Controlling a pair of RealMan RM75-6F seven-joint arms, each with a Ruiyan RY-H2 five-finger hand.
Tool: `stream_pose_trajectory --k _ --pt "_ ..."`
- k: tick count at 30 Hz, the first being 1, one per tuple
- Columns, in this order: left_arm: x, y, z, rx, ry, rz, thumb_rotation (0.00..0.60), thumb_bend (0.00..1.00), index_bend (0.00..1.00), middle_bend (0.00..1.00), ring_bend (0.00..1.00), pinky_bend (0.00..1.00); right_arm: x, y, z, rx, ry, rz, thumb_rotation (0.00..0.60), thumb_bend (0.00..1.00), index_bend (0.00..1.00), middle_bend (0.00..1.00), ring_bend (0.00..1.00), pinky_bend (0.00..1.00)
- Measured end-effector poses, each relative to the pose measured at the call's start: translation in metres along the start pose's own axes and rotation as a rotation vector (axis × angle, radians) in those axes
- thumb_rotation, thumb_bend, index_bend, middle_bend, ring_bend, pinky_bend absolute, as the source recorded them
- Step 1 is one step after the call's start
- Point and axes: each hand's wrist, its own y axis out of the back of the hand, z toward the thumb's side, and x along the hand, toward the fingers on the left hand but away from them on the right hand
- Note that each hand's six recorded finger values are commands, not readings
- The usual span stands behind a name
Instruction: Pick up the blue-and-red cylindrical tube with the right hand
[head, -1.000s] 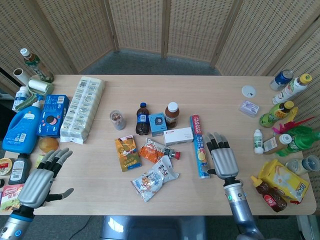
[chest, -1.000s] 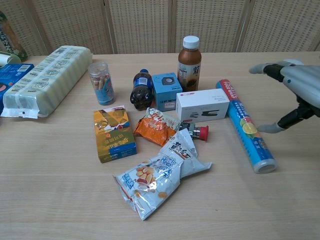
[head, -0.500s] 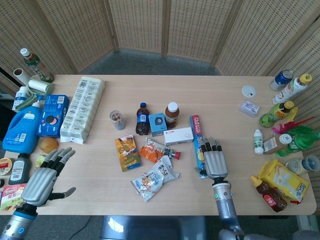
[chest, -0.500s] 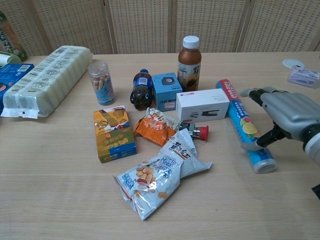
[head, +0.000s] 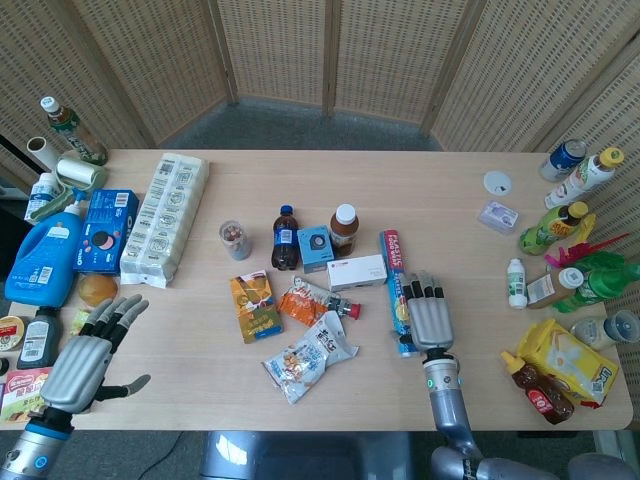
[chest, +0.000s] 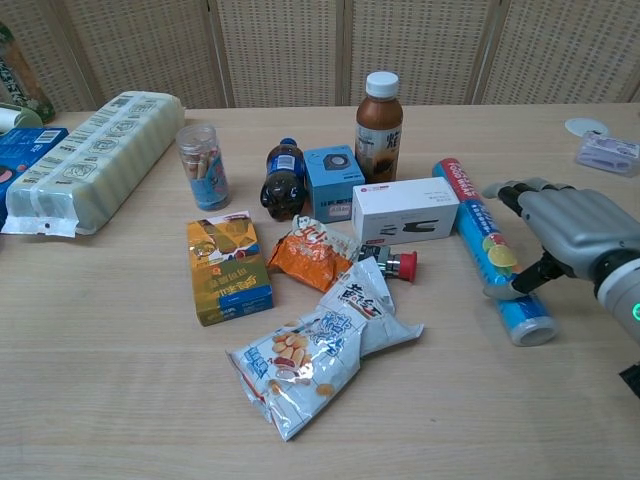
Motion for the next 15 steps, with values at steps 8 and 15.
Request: stream_pose_trajectory --k 8,15 --pt "-0.001 0.001 0.004 0.006 -0.006 0.003 0.600 0.22 0.05 0.02 0.00 0.00 -0.011 0.000 -0.031 0.014 -0.047 -0.007 0.520 0.00 0.00 0.00 0.00 0.00" --pt "-0.001 0.002 0.004 0.007 -0.002 0.006 0.600 0.22 0.05 0.02 0.00 0.00 -0.018 0.000 -0.060 0.050 -0.088 0.005 0.518 0.00 0.00 0.00 0.00 0.00"
